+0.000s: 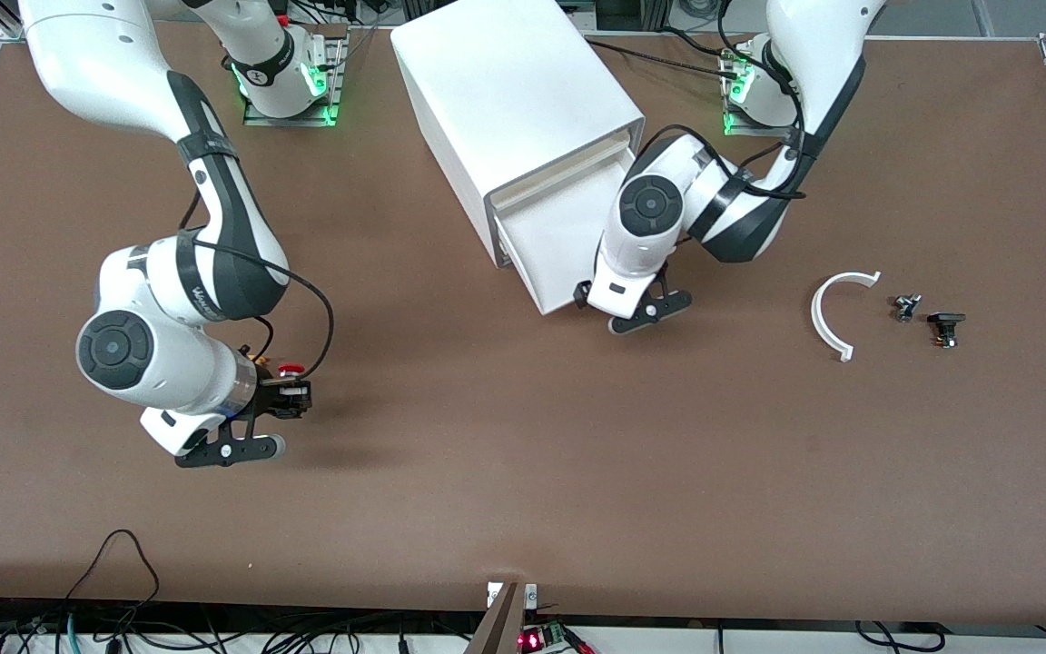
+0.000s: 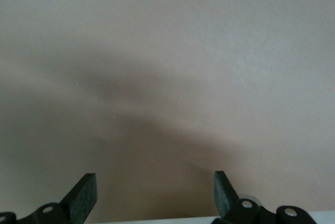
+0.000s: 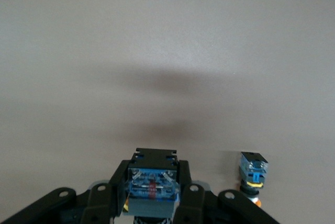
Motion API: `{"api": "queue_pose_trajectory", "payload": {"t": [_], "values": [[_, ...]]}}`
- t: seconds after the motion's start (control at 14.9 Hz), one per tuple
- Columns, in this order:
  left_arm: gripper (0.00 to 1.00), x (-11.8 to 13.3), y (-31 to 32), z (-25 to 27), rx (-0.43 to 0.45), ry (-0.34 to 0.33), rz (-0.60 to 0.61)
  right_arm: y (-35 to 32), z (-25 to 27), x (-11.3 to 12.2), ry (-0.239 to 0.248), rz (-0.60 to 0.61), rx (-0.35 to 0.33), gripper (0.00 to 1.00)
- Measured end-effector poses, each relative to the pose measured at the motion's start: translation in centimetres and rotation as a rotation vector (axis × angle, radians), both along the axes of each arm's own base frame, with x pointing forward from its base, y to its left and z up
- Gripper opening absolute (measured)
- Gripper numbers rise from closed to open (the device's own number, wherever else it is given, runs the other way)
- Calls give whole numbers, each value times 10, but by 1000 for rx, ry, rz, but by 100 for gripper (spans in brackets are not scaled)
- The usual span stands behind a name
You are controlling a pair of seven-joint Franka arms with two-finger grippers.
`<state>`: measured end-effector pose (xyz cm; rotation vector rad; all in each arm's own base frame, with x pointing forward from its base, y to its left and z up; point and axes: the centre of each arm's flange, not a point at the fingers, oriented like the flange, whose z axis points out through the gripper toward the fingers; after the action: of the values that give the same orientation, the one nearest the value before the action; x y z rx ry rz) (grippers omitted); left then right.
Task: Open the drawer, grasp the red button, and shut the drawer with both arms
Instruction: 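Set the red button beside the yellow button with the right gripper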
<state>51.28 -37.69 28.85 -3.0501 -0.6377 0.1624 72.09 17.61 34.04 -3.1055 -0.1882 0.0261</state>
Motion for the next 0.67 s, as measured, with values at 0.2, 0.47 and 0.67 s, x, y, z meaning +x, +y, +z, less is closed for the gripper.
{"api": "queue_pose_trajectory", "payload": {"t": [0.2, 0.47, 0.67], "values": [[99, -44, -35, 2, -3, 29, 13, -13, -45, -9, -19, 16, 4, 41], [99, -97, -72, 2, 3, 67, -17, -40, -104, -33, -62, 12, 12, 41], [99, -111, -79, 1, 19, 91, -38, -43, -135, -51, -84, 12, 17, 41]]}}
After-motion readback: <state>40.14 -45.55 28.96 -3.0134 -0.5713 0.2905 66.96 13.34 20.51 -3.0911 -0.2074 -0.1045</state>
